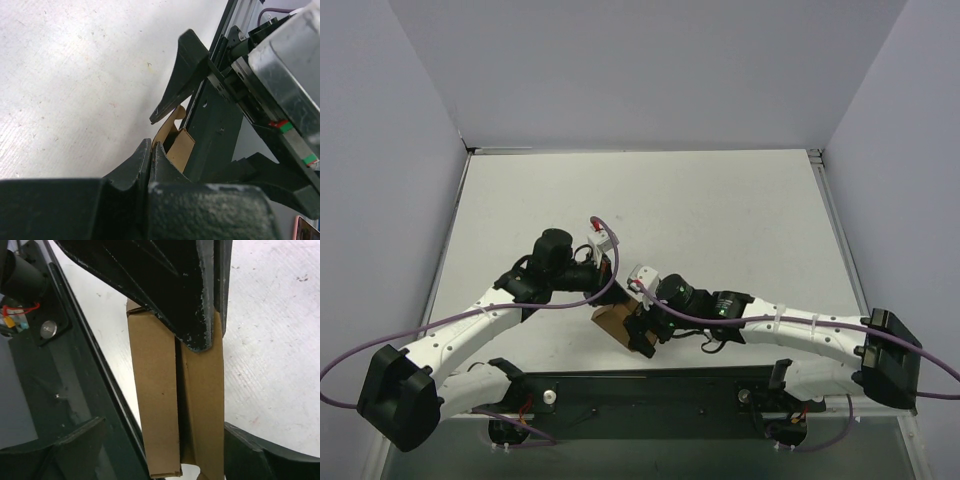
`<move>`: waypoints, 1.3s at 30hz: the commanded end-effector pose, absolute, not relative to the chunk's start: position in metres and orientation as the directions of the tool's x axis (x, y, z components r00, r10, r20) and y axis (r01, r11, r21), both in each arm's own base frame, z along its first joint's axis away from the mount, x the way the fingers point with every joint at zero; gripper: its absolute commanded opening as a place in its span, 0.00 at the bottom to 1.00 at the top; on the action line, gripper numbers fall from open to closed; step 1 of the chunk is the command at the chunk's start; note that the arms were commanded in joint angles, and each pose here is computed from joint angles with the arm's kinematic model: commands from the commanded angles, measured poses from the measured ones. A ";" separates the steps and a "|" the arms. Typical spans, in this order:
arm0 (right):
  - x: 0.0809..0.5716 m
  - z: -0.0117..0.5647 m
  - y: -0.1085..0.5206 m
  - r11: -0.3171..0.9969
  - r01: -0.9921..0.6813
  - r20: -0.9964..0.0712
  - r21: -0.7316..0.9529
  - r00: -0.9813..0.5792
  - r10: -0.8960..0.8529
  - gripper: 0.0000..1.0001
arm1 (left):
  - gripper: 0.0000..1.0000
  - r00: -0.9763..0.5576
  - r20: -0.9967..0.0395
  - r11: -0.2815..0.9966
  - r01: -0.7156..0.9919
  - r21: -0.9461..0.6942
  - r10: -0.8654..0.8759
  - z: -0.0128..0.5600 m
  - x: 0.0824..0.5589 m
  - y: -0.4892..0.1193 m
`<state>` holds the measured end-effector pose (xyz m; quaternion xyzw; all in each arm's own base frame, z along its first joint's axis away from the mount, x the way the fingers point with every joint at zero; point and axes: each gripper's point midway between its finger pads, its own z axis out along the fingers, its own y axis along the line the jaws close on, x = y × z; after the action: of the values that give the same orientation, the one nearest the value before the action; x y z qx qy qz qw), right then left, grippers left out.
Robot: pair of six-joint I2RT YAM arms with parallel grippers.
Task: Fold the paper box
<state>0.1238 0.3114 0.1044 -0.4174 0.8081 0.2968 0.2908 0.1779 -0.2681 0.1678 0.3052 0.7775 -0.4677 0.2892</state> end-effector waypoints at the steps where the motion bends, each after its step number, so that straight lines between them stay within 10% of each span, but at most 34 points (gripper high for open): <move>1: 0.144 0.117 0.322 0.538 -0.828 -0.760 0.161 -0.452 -0.467 0.76 | 0.00 -0.625 -0.758 0.386 0.756 -0.528 0.188 0.172 0.184 -0.269; 7: 0.145 0.109 0.328 0.542 -0.829 -0.738 0.138 -0.451 -0.502 0.35 | 0.00 -0.620 -0.765 0.357 0.764 -0.537 0.175 0.179 0.180 -0.272; 10: 0.144 0.107 0.323 0.536 -0.835 -0.719 0.122 -0.447 -0.533 0.22 | 0.17 -0.597 -0.784 0.346 0.781 -0.520 0.170 0.187 0.179 -0.271; 14: 0.144 0.108 0.308 0.532 -0.843 -0.682 0.081 -0.436 -0.587 0.20 | 0.51 -0.541 -0.826 0.380 0.805 -0.456 0.155 0.201 0.187 -0.261; 18: 0.144 0.119 0.286 0.506 -0.861 -0.629 0.052 -0.422 -0.653 0.17 | 0.59 -0.470 -0.876 0.433 0.815 -0.384 0.109 0.221 0.198 -0.245; 39: 0.143 0.134 0.265 0.427 -0.903 -0.554 0.052 -0.382 -0.740 0.14 | 0.53 -0.340 -0.903 0.346 0.907 -0.241 0.262 0.231 0.195 -0.277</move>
<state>0.1421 0.2668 0.1197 -0.5007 0.8183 0.1719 0.2240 0.1883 -0.2722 0.2152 0.3944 0.7281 -0.4139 0.3781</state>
